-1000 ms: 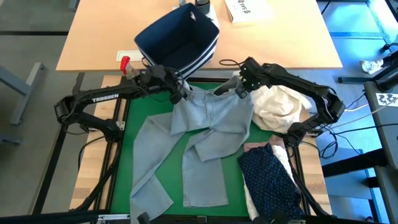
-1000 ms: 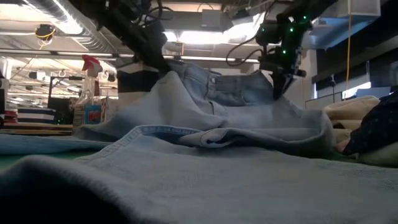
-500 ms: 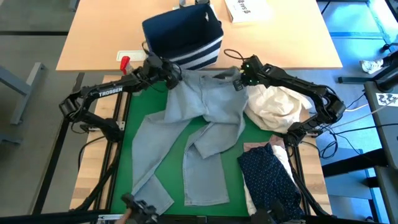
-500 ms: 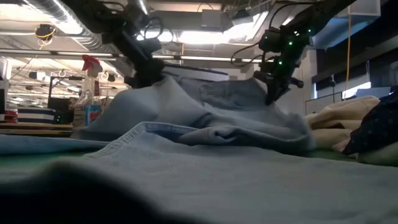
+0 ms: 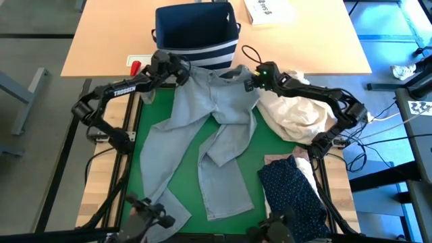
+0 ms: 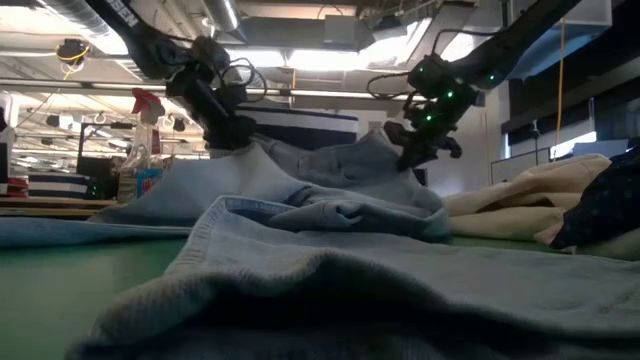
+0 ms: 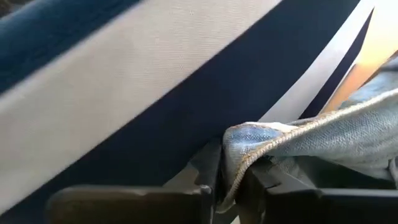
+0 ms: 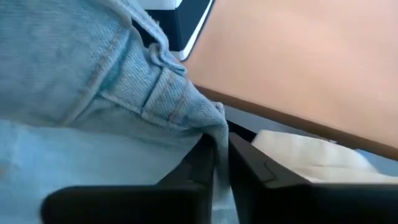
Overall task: Fold laundry
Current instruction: Fold the blue jeans
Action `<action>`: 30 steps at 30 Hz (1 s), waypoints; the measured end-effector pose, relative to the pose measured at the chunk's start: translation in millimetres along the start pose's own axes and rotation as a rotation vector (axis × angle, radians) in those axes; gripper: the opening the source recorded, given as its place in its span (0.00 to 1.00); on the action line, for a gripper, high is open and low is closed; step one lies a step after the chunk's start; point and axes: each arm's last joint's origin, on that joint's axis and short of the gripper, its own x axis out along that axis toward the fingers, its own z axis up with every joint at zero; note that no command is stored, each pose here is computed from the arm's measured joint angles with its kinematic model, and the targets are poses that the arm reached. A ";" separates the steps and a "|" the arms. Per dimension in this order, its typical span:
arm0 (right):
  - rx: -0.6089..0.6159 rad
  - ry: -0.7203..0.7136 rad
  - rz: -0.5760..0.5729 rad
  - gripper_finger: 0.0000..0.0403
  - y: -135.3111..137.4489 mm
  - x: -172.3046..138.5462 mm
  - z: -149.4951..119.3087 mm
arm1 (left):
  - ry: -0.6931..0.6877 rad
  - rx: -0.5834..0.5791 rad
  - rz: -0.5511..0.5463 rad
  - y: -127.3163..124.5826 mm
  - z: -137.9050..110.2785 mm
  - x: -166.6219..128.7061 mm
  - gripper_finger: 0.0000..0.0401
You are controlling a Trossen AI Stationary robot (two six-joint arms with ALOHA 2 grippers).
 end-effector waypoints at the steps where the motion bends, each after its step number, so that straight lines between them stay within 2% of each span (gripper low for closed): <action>1: 0.014 -0.004 0.004 0.12 0.5 2.8 -0.6 | 0.004 0.000 -0.003 1.0 1.6 1.2 0.09; 7: 0.028 -0.026 0.012 0.38 3.5 3.9 9.7 | 0.043 -0.013 -0.027 14.5 33.0 -3.2 0.25; 13: -0.034 0.037 0.012 0.57 7.6 -17.5 40.4 | 0.188 -0.037 -0.155 27.5 61.9 -22.2 0.36; 16: -0.072 0.087 0.010 0.60 9.8 -28.7 53.8 | 0.246 -0.023 -0.184 32.1 69.5 -31.0 0.38; 20: -0.104 0.152 0.088 0.61 23.3 -44.5 63.7 | 0.302 -0.023 -0.235 37.3 77.5 -43.1 0.39; 23: -0.140 0.227 0.204 0.61 41.9 -55.1 59.0 | 0.326 -0.025 -0.355 34.1 83.0 -54.6 0.39; 27: -0.201 0.338 0.377 0.61 77.1 -69.7 39.5 | 0.335 -0.022 -0.518 24.0 86.8 -74.5 0.39; 30: -0.275 0.378 0.485 0.61 109.9 -83.5 19.4 | 0.326 -0.041 -0.695 12.2 89.9 -91.4 0.39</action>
